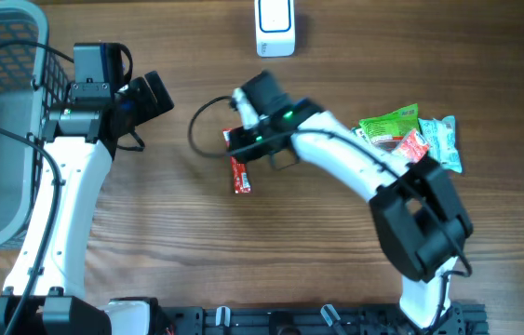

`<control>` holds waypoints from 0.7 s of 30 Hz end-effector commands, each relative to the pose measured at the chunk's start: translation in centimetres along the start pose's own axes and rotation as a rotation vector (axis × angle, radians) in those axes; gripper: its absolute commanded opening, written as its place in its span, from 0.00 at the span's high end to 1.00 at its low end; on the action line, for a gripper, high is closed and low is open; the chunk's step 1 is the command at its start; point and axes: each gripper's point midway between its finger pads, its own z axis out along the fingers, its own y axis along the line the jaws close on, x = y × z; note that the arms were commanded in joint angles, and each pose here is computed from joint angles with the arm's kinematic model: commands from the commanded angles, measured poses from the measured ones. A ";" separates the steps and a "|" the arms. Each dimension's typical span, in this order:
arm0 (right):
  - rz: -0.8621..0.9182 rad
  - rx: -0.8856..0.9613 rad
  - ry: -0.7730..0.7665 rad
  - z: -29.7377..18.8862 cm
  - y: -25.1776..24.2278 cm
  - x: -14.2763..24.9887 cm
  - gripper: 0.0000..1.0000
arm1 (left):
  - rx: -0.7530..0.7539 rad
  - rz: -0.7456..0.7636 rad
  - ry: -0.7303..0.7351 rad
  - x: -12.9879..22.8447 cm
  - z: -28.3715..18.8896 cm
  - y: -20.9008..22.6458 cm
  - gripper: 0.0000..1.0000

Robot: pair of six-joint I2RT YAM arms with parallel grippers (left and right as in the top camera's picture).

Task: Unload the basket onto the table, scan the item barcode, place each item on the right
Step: 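Release the box and move the right gripper to the red stick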

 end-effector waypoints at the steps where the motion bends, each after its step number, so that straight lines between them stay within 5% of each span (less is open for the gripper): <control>1: 0.060 0.059 -0.097 0.4 -0.1 -1.2 0.59 | -0.014 0.007 -0.009 -0.4 0.0 0.3 0.00; 6: 0.024 -0.059 -0.190 1.3 1.7 -2.5 0.72 | -0.014 0.007 -0.009 -0.4 0.0 0.3 0.00; 9: 0.027 -0.076 -0.223 1.6 1.8 -2.7 0.71 | -0.014 0.007 -0.009 -0.4 0.0 0.3 0.00; 14: 0.019 -0.097 -0.237 3.3 2.4 -2.7 0.92 | -0.014 0.007 -0.009 -0.4 0.0 0.3 0.00; 21: 0.103 0.012 -0.178 8.1 -1.3 -0.3 0.94 | -0.014 0.007 -0.009 -0.4 0.0 0.3 0.00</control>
